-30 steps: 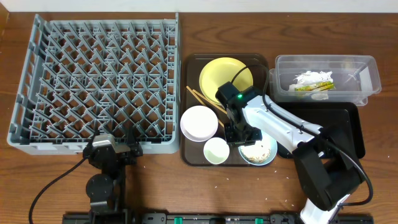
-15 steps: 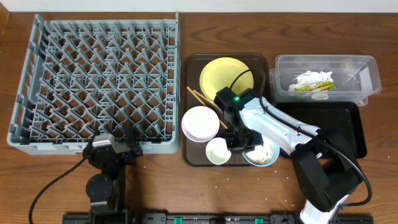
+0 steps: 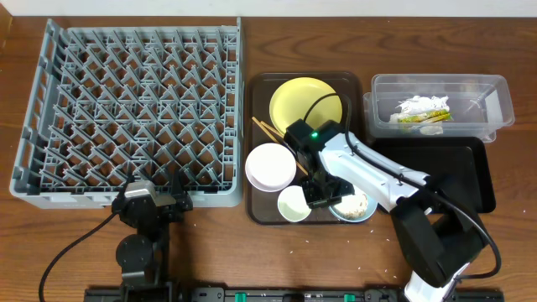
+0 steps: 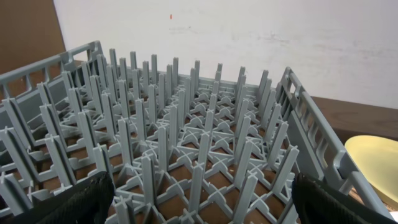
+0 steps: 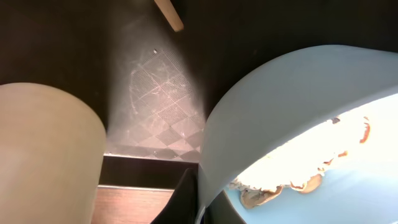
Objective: Sort waste into correct bins and load items into the dishwasher
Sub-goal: 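Grasp the light-blue bowl rim with the right gripper, then tip the light-blue bowl over the black tray to dump scraps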
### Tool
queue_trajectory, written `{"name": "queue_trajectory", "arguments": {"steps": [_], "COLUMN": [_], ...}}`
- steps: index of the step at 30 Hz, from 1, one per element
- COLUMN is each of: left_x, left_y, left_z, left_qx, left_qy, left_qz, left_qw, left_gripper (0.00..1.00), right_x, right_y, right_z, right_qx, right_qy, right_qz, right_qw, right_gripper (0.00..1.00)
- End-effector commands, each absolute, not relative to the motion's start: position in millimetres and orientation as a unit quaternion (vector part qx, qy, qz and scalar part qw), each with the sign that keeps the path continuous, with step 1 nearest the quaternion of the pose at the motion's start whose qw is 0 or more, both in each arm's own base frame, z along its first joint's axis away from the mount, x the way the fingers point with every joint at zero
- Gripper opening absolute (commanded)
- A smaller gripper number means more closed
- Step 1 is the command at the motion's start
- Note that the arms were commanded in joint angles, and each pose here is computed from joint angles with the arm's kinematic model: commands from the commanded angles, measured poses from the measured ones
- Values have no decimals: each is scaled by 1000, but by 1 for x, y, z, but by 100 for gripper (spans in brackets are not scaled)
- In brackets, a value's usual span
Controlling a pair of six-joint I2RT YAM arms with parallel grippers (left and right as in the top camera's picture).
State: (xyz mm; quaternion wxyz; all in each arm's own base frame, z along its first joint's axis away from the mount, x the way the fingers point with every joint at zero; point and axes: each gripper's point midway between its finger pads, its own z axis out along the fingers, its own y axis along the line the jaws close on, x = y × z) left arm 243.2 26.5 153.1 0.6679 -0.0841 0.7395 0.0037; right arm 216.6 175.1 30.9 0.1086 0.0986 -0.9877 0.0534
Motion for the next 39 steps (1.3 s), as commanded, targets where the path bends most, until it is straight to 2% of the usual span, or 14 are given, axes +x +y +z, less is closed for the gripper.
{"name": "queue_trajectory", "arguments": {"steps": [1,8,20,25,39], "left_x": [242,242,242,242,242], "left_y": [29,29,29,29,29], "left_z": [136,136,136,136,136], "left_qx": [-87,-87,-87,-87,-87], "left_qy": [755,755,755,755,755], "left_qz": [13,13,13,13,13], "left_qw": [649,649,649,649,649], "left_gripper": [92,92,92,92,92], "right_x": [244,265,277,286,302], "right_y": [177,176,126,102,58], "right_z": [57,106,187,198,191], "right_qx": [124,124,150,134,37], "right_qy": [-990,-992,-966,-953,-886], "right_qz": [32,-38,-186,-243,-418], "right_qw": [64,4,-97,-121,-198], "right_gripper": [1,1,1,1,1]}}
